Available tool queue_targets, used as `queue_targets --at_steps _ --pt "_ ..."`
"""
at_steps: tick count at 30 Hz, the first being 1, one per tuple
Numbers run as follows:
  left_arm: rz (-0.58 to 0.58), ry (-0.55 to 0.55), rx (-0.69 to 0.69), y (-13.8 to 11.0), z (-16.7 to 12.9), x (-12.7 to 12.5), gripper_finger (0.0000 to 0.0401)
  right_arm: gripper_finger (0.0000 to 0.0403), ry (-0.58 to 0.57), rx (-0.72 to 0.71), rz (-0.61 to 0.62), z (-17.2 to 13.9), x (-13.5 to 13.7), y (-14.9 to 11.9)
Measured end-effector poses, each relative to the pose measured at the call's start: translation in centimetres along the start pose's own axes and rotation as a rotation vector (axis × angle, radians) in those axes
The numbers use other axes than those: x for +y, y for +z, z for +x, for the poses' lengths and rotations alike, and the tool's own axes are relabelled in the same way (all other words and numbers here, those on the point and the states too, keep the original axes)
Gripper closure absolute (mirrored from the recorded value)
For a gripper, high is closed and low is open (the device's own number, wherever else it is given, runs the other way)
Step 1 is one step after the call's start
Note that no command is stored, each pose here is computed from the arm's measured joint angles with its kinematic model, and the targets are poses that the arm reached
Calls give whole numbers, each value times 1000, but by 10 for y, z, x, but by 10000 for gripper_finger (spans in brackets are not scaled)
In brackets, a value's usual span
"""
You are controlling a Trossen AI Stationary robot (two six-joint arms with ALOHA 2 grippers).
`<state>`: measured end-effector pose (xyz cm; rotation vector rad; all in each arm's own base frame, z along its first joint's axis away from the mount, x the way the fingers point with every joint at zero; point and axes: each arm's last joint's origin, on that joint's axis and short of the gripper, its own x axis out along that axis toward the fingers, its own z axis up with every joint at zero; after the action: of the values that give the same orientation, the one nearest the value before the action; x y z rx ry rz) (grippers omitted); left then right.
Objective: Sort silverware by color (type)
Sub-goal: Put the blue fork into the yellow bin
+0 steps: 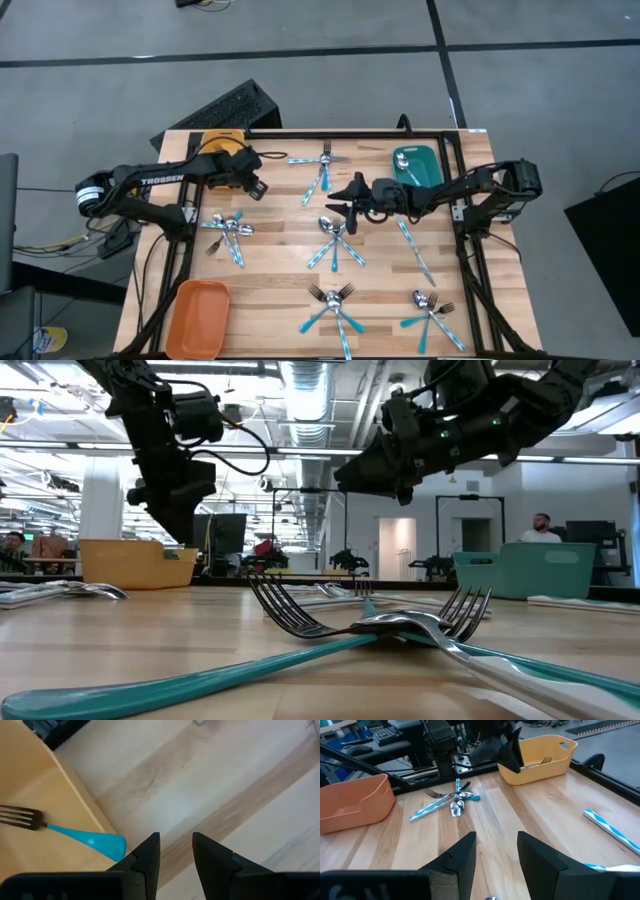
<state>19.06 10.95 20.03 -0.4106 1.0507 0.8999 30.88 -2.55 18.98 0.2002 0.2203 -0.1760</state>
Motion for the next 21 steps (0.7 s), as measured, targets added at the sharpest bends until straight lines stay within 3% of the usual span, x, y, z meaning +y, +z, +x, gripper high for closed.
queue_targets --at_steps 4,8,16,21 --pt "23 27 32 -2 4 0 298 237 0 0 0 0 0 0" --pt "62 123 68 -5 11 1 304 237 -1 4 -1 0 0 0" --pt "89 220 70 -4 14 3 388 236 -5 7 0 0 -2 0" --pt "122 267 42 5 5 4 398 236 -8 8 0 0 -2 0"
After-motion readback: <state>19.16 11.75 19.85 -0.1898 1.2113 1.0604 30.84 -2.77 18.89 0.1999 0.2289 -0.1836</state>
